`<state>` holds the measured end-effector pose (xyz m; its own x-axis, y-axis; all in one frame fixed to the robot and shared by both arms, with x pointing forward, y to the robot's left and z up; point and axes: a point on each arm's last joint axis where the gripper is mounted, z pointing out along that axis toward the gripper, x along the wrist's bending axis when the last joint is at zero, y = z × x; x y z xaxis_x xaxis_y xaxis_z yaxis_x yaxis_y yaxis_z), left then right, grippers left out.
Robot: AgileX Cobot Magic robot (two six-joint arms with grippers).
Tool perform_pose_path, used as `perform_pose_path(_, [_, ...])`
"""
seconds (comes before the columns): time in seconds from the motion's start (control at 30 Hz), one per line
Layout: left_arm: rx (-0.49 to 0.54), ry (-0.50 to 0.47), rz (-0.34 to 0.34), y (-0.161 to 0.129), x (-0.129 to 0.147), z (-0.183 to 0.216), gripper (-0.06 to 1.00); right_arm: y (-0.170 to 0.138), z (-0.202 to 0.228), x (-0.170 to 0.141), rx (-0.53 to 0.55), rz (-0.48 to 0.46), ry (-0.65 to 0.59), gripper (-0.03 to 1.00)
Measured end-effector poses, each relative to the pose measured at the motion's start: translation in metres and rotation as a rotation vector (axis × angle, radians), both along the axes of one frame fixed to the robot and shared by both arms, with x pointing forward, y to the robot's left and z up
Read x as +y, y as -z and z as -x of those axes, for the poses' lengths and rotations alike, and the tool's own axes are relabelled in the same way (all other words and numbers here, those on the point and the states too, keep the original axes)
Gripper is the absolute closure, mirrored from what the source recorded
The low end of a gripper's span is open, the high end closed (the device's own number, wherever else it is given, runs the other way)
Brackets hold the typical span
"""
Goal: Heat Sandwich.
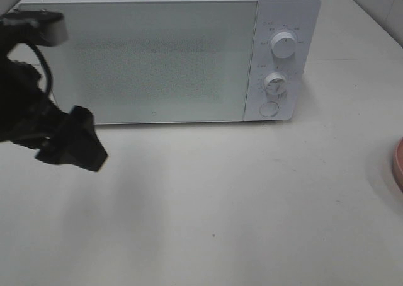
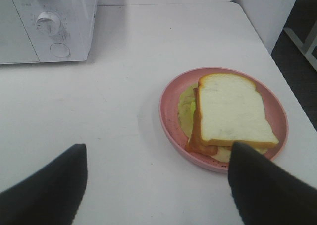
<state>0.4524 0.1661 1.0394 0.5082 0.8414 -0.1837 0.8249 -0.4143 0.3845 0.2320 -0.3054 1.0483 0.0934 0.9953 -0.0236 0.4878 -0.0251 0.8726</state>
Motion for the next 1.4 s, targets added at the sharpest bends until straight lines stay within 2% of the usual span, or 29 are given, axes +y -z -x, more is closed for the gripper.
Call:
perform_pose_path(0.07, [-0.004,-0.029,-0.002,-0.005,0.01,0.0,-0.02,0.0,0.0,0.0,0.0,0.0,0.0,0.21])
perform_pose_path(0.17, [-0.017,-0.142,-0.029,-0.02,0.048,0.002,-0.02,0.0,0.0,0.0,0.0,0.0,0.0,0.21])
perform_pose_path(0.2, [-0.017,-0.142,-0.029,-0.02,0.048,0.002,-0.02,0.0,0.0,0.0,0.0,0.0,0.0,0.21])
perform_pose_path(0.3, [-0.052,-0.274,-0.066,-0.037,0.088,0.012,-0.02,0.0,0.0,0.0,0.0,0.0,0.0,0.21])
perform_pose_path(0.37, [-0.06,-0.299,-0.073,-0.04,0.095,0.015,-0.02,0.0,0.0,0.0,0.0,0.0,0.0,0.21])
perform_pose_path(0.4, [-0.082,-0.359,-0.083,-0.049,0.109,0.025,-0.02,0.0,0.0,0.0,0.0,0.0,0.0,0.21])
perform_pose_path(0.47, [-0.106,-0.403,-0.082,-0.057,0.117,0.035,-0.02,0.0,0.0,0.0,0.0,0.0,0.0,0.21])
perform_pose_path(0.57, [-0.145,-0.443,-0.073,-0.069,0.124,0.053,-0.02,0.0,0.0,0.0,0.0,0.0,0.0,0.21])
perform_pose_path(0.87, [-0.233,-0.46,-0.07,-0.085,0.127,0.103,-0.02,0.0,0.0,0.0,0.0,0.0,0.0,0.21])
perform_pose_path(0.97, [-0.234,-0.463,-0.068,-0.078,0.127,0.113,-0.02,0.0,0.0,0.0,0.0,0.0,0.0,0.21])
perform_pose_path(1.23, [-0.218,-0.468,-0.069,-0.023,0.127,0.157,-0.02,0.0,0.0,0.0,0.0,0.0,0.0,0.21])
perform_pose_path(1.3, [-0.238,-0.469,-0.064,-0.015,0.127,0.166,-0.02,0.0,0.0,0.0,0.0,0.0,0.0,0.21])
perform_pose_path(1.4, [-0.344,-0.48,-0.043,-0.017,0.127,0.177,-0.02,0.0,0.0,0.0,0.0,0.0,0.0,0.21])
